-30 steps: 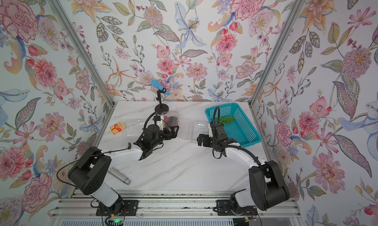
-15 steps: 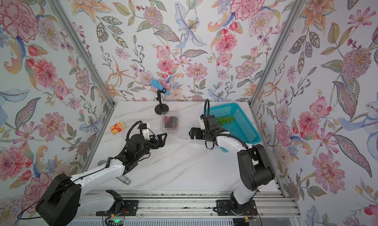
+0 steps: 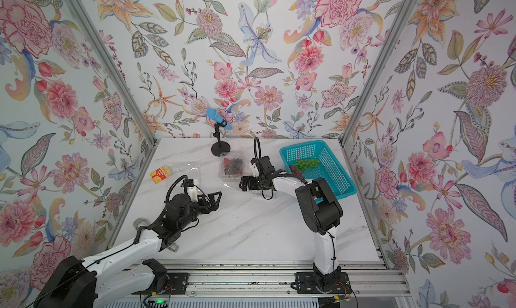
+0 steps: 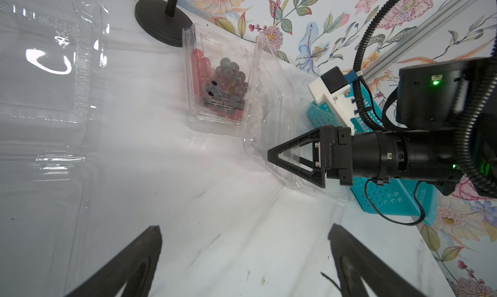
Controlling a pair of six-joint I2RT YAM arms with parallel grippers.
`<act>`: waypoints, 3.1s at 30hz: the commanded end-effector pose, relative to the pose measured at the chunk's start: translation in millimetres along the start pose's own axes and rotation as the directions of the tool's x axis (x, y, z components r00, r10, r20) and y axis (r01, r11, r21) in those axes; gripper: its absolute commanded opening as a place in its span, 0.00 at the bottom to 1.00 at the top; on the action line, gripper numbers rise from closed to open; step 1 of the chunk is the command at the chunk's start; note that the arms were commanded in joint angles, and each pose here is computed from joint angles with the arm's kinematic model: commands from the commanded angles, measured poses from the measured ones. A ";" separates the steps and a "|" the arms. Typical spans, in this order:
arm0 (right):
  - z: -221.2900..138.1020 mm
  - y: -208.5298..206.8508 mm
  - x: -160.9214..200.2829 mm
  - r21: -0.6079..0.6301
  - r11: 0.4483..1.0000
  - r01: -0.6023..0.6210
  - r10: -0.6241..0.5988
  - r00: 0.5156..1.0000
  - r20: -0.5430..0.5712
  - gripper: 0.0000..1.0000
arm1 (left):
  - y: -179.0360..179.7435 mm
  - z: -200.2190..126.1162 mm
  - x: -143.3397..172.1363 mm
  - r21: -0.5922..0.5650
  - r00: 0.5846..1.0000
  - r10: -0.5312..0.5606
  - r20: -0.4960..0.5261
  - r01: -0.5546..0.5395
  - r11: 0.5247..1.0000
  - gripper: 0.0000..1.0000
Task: Pack grapes into containers
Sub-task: Move the packing box to the center of the board, then pick up the grape from the basket.
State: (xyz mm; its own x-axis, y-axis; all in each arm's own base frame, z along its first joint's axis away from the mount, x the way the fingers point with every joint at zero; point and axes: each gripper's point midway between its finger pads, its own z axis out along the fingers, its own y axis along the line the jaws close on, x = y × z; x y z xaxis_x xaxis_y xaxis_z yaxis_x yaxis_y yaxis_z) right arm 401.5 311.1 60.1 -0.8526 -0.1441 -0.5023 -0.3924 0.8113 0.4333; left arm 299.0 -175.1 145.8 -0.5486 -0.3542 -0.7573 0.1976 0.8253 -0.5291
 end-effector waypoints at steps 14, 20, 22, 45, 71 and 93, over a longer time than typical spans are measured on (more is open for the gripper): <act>-0.3 43.1 28.2 -0.088 0.995 0.039 -0.042 0.999 -0.032 1.00 | 16.8 -12.8 2.2 -0.059 0.999 -0.024 0.020 0.026 0.998 1.00; 1.9 72.4 53.8 -0.136 0.987 0.081 -0.091 0.993 -0.072 1.00 | 19.5 -18.4 -7.2 -0.077 0.999 -0.019 0.044 0.023 0.997 1.00; 4.0 81.4 60.0 -0.150 0.984 0.094 -0.107 0.991 -0.081 1.00 | 21.6 -20.1 -9.8 -0.084 0.999 -0.021 0.049 0.025 0.996 1.00; 54.3 125.3 45.4 -0.229 0.970 -0.087 0.069 0.994 -0.084 0.99 | 50.6 -47.5 -25.2 -0.171 0.992 -0.043 0.117 0.063 0.983 1.00; -109.6 87.0 -29.6 -0.171 0.976 -0.135 0.167 0.966 0.195 1.00 | -5.2 -38.6 -46.1 0.035 0.998 0.005 0.061 -0.007 0.999 1.00; -194.7 -217.0 -20.3 0.263 0.795 -0.547 0.458 0.825 0.331 1.00 | -211.9 42.9 -71.6 0.423 0.951 0.301 0.069 -0.301 0.854 1.00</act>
State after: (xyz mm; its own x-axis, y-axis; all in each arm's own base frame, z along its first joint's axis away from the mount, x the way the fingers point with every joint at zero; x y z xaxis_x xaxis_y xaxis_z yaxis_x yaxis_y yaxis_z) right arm 431.3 35.9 137.6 -0.7469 0.4680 -0.4723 0.2256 0.8465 0.4822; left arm 333.9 -322.3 283.3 -0.4420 -0.1435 -0.8854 0.6233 0.6608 -0.4182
